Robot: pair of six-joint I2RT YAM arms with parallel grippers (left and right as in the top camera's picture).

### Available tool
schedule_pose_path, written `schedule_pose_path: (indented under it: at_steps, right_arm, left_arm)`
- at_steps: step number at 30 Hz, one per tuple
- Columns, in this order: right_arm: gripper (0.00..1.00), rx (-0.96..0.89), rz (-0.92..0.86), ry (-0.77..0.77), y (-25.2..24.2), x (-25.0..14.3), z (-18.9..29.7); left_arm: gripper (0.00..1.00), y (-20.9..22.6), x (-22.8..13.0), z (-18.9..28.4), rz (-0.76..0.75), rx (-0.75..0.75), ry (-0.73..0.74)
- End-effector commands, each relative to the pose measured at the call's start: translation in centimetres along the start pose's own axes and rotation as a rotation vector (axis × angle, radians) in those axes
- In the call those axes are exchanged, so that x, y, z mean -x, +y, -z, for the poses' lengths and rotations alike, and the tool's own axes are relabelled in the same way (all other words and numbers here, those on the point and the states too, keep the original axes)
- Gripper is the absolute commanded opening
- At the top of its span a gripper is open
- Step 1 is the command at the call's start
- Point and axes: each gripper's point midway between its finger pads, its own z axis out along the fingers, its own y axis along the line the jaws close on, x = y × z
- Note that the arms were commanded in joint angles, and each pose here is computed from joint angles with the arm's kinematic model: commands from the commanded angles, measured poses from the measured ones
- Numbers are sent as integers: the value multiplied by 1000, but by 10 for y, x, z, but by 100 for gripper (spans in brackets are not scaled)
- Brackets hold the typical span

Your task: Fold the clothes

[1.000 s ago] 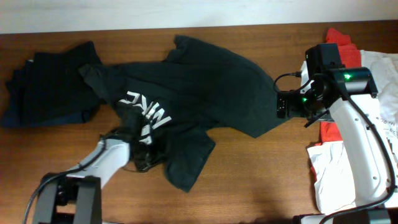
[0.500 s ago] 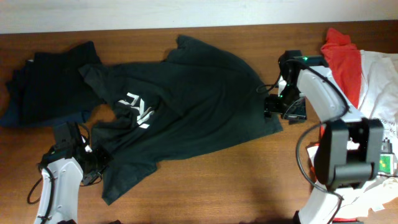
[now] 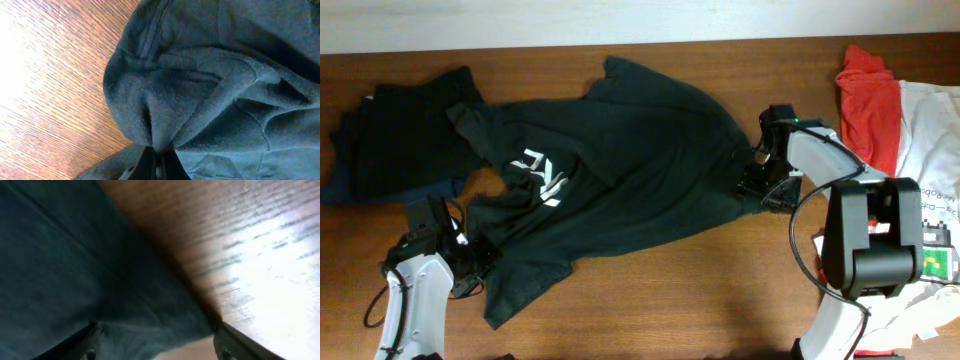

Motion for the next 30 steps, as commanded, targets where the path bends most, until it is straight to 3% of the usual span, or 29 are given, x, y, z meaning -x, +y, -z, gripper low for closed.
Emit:
schedule_pose_path:
  at_steps: [1,4,5,9,11,16,18,25,30]
  right_arm:
    - [56,1,-41,28,-4,-7,-24]
    - [21,19,-38,42,-1,-10,-24]
    - [4,16,-39,49,-2,-12,-23]
    - [4,40,-3,2,-6,4,29]
    - [4,76,-5,-91,-10,17,89]
    - [4,167,78,-368,-14,3,227]
    - [4,204,81,-478,-19,-8,270]
    - [4,311,182,-984,-36,-60,435]
    - [4,239,91,-1225,-71,-85,503]
  left_arm:
    - [0,-1,5,4,-13,-6,-17]
    - [0,-1,5,4,-13,-6,-17]
    - [0,-2,5,4,-13,-8,-16]
    - [0,-41,12,11,-62,-210,-24]
    - [0,-64,28,30,-161,-257,-81]
    - [0,-140,74,129,-397,-391,-301]
    - [0,-159,86,180,-422,-456,-380]
    - [0,-152,100,379,-424,-555,-781]
    - [0,-148,80,445,-502,-598,-1002]
